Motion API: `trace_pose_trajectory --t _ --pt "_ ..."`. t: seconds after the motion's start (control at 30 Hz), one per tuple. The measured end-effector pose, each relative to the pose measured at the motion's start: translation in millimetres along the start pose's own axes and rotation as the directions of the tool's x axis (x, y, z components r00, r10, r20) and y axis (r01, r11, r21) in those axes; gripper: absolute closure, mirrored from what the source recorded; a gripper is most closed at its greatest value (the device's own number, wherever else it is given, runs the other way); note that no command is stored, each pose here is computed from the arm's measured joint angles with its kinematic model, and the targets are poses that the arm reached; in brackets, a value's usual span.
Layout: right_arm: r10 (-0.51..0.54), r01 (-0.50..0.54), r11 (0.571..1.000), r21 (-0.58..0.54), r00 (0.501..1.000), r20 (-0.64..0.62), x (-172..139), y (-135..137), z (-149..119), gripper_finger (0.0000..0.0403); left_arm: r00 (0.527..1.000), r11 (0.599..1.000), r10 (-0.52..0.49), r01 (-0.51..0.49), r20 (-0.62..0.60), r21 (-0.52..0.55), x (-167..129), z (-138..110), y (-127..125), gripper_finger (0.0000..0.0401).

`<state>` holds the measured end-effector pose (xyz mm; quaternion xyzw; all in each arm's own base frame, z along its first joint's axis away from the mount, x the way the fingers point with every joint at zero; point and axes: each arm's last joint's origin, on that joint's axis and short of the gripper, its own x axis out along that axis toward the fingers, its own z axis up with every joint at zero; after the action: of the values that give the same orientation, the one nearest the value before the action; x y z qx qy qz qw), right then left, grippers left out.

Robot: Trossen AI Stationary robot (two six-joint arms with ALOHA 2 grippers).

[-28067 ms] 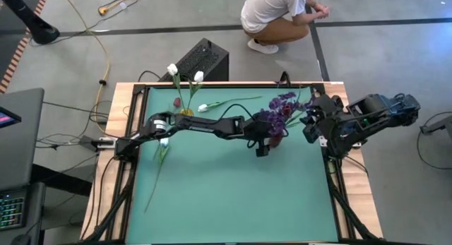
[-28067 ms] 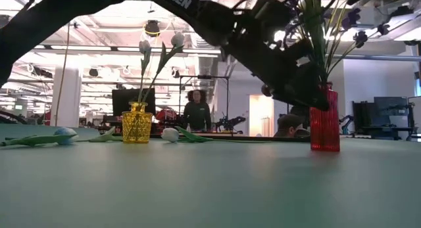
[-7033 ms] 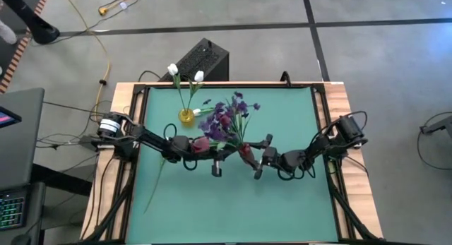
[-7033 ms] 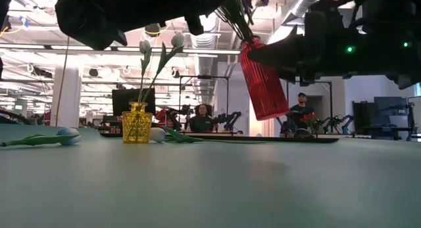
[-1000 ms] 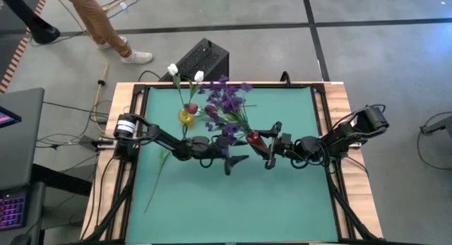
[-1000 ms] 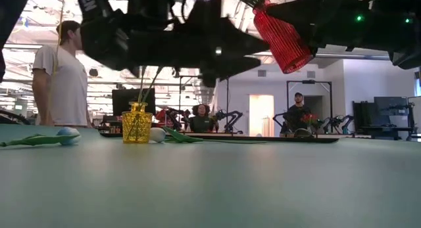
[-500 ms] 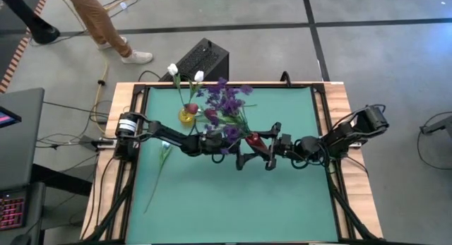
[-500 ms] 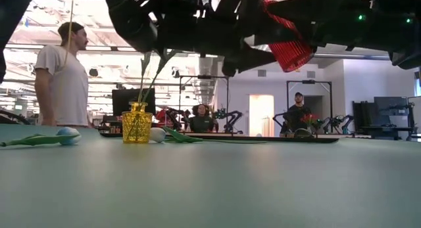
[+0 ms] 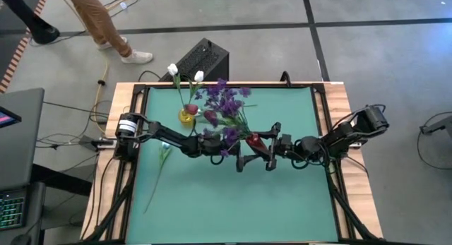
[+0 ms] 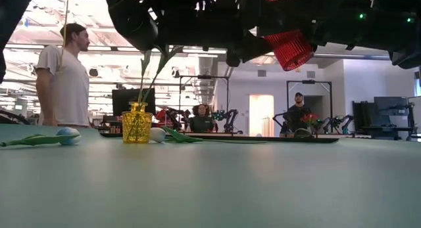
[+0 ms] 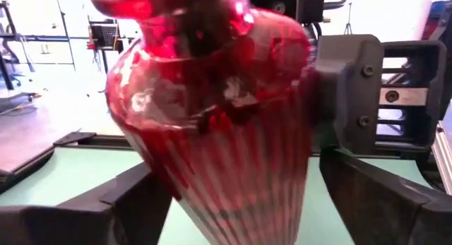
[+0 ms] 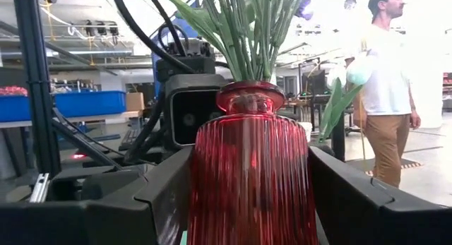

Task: Sort flowers into vase by color
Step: Put the red flower into the red vase

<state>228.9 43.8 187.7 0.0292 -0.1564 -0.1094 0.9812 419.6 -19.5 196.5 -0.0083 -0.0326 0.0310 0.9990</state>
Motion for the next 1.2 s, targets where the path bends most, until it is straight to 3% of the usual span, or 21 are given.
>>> trace_pose_trajectory --t 0.23,0.6,0.77,0.9,1.2 --pt "0.004 -0.004 1.000 -0.013 1.000 -0.001 0 0 0 0.0127 1.000 1.000 0.008 -0.008 -0.009 -0.018 0 -1 0 0.0172" --pt "0.013 -0.014 1.000 -0.020 1.000 -0.026 -1 1 -3 0.0125 0.993 0.998 0.063 -0.062 -0.096 0.023 -1 -8 1 0.0174" --pt "-0.045 0.041 0.998 -0.039 0.993 -0.110 -1 -2 -12 0.0103 0.976 0.995 0.086 -0.074 -0.198 0.069 -2 -18 3 0.0174" --pt "-0.053 0.055 0.998 0.005 0.980 -0.189 -1 -3 -16 0.0082 0.934 0.991 0.100 -0.060 -0.343 0.123 -6 -36 4 0.0174" --pt "-0.062 0.072 0.997 0.017 0.935 -0.349 -8 -7 -18 0.0073 0.921 0.985 0.129 -0.075 -0.367 0.156 -7 -37 5 0.0174"
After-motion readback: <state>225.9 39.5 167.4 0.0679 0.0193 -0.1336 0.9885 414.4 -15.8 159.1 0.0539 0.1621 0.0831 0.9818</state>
